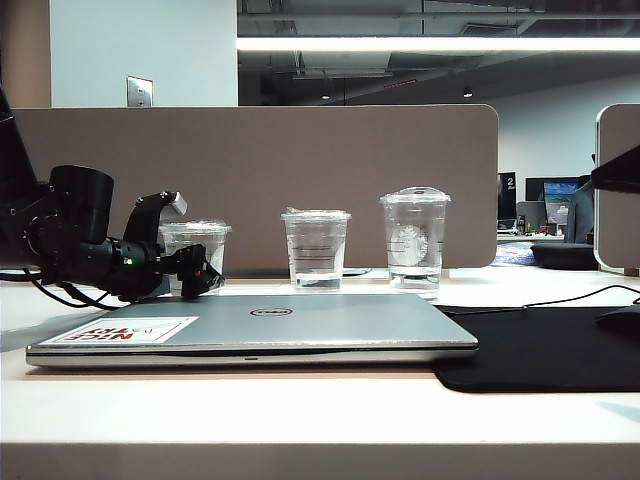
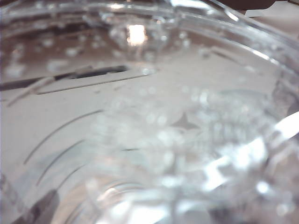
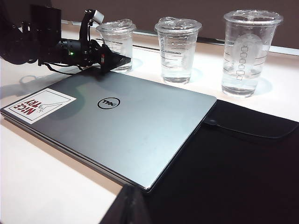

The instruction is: Pick up the coffee cup on the left and place it on the left side of the laptop.

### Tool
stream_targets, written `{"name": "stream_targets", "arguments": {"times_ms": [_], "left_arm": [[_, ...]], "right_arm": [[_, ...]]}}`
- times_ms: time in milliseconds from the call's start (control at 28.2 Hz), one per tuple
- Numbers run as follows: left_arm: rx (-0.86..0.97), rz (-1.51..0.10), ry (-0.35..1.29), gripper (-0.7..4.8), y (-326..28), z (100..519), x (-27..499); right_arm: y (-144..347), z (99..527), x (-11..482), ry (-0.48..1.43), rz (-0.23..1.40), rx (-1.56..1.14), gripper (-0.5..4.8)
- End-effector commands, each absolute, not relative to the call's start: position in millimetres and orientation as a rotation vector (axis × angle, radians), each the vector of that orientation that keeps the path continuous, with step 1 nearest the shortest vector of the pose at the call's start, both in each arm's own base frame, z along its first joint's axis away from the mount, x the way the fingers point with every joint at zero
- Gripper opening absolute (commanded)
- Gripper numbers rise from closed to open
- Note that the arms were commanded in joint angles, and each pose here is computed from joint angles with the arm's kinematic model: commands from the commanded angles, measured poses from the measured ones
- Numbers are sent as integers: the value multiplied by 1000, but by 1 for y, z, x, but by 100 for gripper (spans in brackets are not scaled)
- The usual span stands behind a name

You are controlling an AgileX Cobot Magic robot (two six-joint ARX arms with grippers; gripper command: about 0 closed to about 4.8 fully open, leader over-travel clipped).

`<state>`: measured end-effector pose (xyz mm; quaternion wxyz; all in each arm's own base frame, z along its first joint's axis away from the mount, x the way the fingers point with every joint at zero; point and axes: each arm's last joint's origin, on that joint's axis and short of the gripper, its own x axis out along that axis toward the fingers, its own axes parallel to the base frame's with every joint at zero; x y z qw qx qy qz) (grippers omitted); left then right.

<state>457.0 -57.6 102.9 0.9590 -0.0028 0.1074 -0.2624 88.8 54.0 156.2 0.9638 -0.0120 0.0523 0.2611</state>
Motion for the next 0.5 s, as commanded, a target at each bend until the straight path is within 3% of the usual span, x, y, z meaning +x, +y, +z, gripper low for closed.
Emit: {"name": "stream_targets", "arguments": {"times_ms": [35,142,213,284,497], "left_arm": [[15,-495,266,402,-57,95,456],[36,-496,266,377,-57,92,456],[35,-496,266,299,-57,92,456],[35,-496,266,267,-57,92,456],[38,-492,257,268,-57,93,456]], "right_arm": [[54,157,89,92,529,-20,-4],[54,157,89,92,529,-20,-4],[54,157,89,92,529,-20,-4],[54,157,89,92,529,-20,-4],[54,157,89,92,529,-20,-4]]}}
